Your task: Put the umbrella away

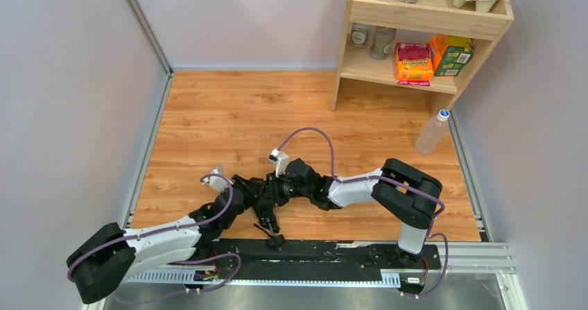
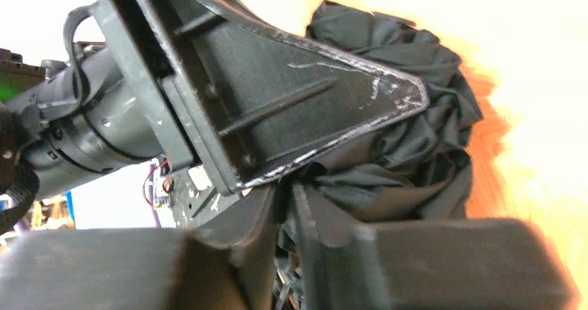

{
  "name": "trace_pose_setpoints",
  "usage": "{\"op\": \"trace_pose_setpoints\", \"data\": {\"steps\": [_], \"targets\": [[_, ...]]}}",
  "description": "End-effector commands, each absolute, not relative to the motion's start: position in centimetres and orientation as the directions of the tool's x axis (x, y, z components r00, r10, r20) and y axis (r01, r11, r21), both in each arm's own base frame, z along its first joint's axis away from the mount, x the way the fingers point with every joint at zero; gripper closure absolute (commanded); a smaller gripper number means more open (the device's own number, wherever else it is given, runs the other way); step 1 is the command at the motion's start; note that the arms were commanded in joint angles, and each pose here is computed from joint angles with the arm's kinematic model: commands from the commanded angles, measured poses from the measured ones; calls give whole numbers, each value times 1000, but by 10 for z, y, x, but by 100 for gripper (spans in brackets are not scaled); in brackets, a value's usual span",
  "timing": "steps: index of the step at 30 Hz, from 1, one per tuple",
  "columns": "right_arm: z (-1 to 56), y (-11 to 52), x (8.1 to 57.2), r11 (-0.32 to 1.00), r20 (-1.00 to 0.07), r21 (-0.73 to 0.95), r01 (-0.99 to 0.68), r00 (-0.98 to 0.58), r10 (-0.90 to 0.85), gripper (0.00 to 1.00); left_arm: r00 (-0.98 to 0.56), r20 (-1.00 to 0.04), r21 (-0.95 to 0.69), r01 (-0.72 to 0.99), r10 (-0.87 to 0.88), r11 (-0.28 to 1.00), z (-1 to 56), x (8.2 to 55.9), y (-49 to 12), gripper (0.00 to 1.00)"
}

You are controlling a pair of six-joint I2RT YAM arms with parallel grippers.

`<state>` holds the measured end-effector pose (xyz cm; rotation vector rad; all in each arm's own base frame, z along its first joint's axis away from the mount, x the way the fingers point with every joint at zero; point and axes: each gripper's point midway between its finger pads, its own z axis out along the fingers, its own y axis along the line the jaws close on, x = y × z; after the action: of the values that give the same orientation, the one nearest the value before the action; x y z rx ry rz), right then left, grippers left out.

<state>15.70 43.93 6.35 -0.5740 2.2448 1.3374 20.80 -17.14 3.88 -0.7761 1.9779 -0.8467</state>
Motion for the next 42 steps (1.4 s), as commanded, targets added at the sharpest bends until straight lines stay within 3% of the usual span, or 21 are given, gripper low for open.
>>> {"op": "trace_pose_setpoints", "data": {"steps": [1, 6, 12, 14, 16, 19, 23, 27, 29, 31, 33, 35, 38, 42], "targets": [[25, 420, 199, 682, -689, 456, -572, -712, -137, 68, -643, -95, -990, -20, -760, 141, 124, 176, -234, 100], [53, 440, 173, 519, -698, 547, -657, -700, -149, 61, -639, -77, -992, -31, -765, 126, 122, 177, -233, 100], [51, 448, 157, 426, -628, 662, -617, -766, -135, 65, -633, -52, -995, -30, -773, 92, 126, 176, -231, 100], [56, 448, 150, 376, -607, 705, -601, -786, -118, 58, -633, -58, -996, -21, -772, 92, 128, 176, -231, 100], [45, 438, 157, 431, -582, 706, -562, -807, -98, 54, -632, -60, -996, -16, -772, 91, 130, 176, -230, 100], [23, 424, 170, 554, -589, 615, -561, -794, -149, 57, -630, -63, -996, -10, -774, 89, 131, 176, -230, 100], [48, 413, 152, 491, -607, 606, -626, -763, -223, 55, -620, -120, -988, -5, -775, 156, 126, 179, -229, 100], [80, 372, 133, 502, -618, 562, -658, -737, -274, 46, -563, -311, -944, 91, -766, 317, 130, 190, -221, 100], [92, 351, 119, 490, -620, 546, -680, -721, -310, 42, -510, -511, -857, 240, -692, 456, 157, 196, -222, 100], [103, 329, 111, 502, -626, 519, -691, -708, -327, 36, -456, -635, -768, 295, -623, 568, 175, 202, -217, 100], [121, 314, 108, 505, -658, 488, -712, -680, -324, 32, -401, -711, -700, 324, -578, 637, 190, 207, -210, 100], [140, 294, 123, 589, -705, 426, -687, -660, -261, 26, -361, -765, -643, 368, -534, 672, 204, 209, -209, 100], [160, 251, 160, 781, -775, 272, -562, -609, -168, 20, -295, -832, -554, 434, -469, 710, 234, 211, -208, 100], [191, 215, 185, 870, -858, 199, -451, -510, -68, 13, -89, -934, -333, 561, -345, 758, 278, 214, -208, 100]]}}
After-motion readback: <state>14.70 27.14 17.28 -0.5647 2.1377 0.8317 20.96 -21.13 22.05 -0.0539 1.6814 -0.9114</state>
